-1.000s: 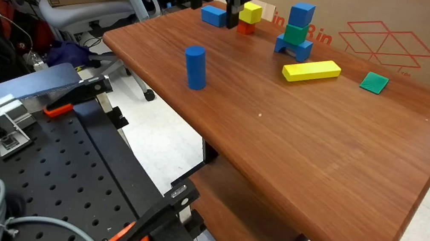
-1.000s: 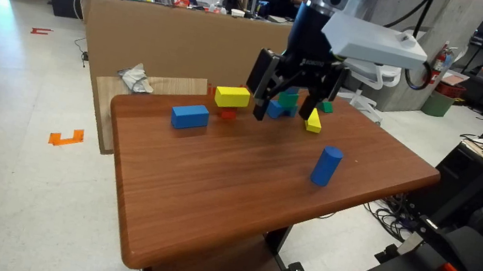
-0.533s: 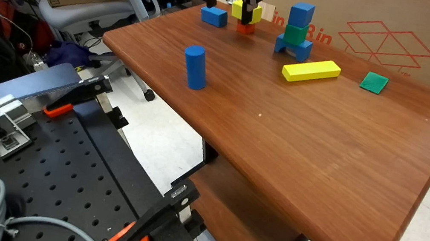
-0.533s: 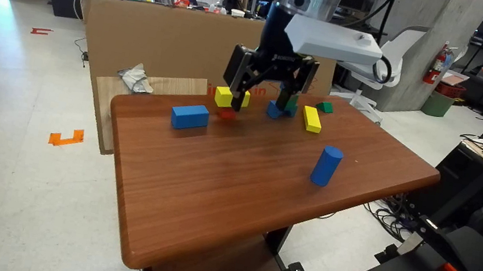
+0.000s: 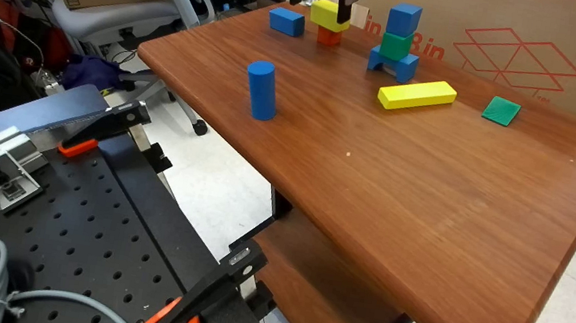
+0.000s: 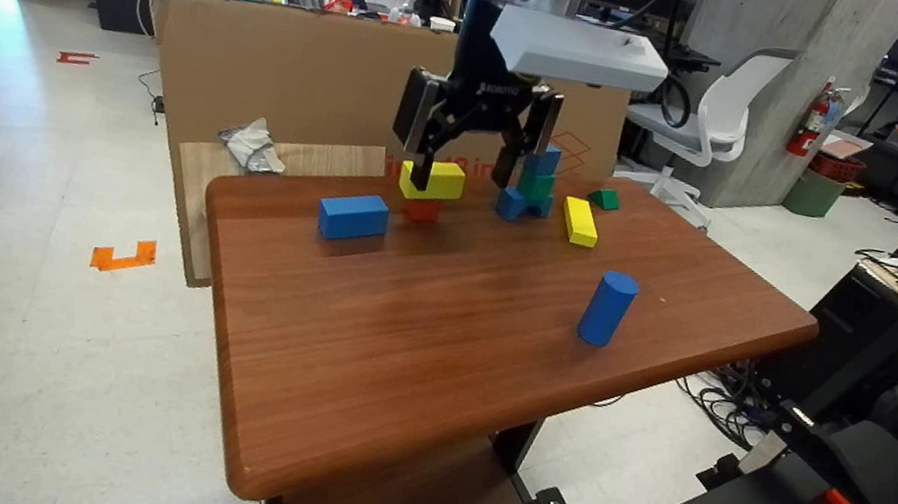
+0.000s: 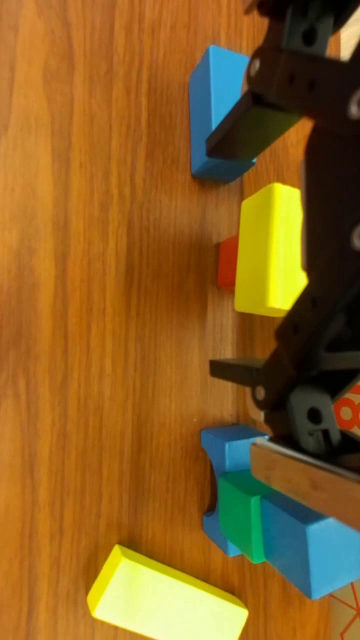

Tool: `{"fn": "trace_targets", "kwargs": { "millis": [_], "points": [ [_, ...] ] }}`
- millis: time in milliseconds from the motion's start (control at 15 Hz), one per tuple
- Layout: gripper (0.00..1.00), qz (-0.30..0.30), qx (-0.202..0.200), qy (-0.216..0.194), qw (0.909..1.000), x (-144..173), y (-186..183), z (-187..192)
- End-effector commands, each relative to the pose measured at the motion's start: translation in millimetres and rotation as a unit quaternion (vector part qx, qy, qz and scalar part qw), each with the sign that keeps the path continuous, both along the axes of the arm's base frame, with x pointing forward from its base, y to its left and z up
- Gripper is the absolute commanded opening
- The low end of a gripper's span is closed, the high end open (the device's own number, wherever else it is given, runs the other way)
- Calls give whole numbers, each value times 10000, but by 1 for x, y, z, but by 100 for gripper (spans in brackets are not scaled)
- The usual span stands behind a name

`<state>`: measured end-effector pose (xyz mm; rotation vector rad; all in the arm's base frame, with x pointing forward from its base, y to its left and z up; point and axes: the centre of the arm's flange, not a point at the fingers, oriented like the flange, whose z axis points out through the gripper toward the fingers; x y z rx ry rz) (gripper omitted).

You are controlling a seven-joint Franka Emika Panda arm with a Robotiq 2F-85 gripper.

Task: Unstack the yellow and orange blocks

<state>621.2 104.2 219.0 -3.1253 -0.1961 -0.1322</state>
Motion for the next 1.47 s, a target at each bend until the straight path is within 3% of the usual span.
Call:
{"fn": "trace_targets", "kwargs": {
  "millis": [0,1400],
  "points": [
    [100,38,-160,138,9998,19,7,0],
    [100,152,-161,212,9995,43,18,-7]
  ]
}}
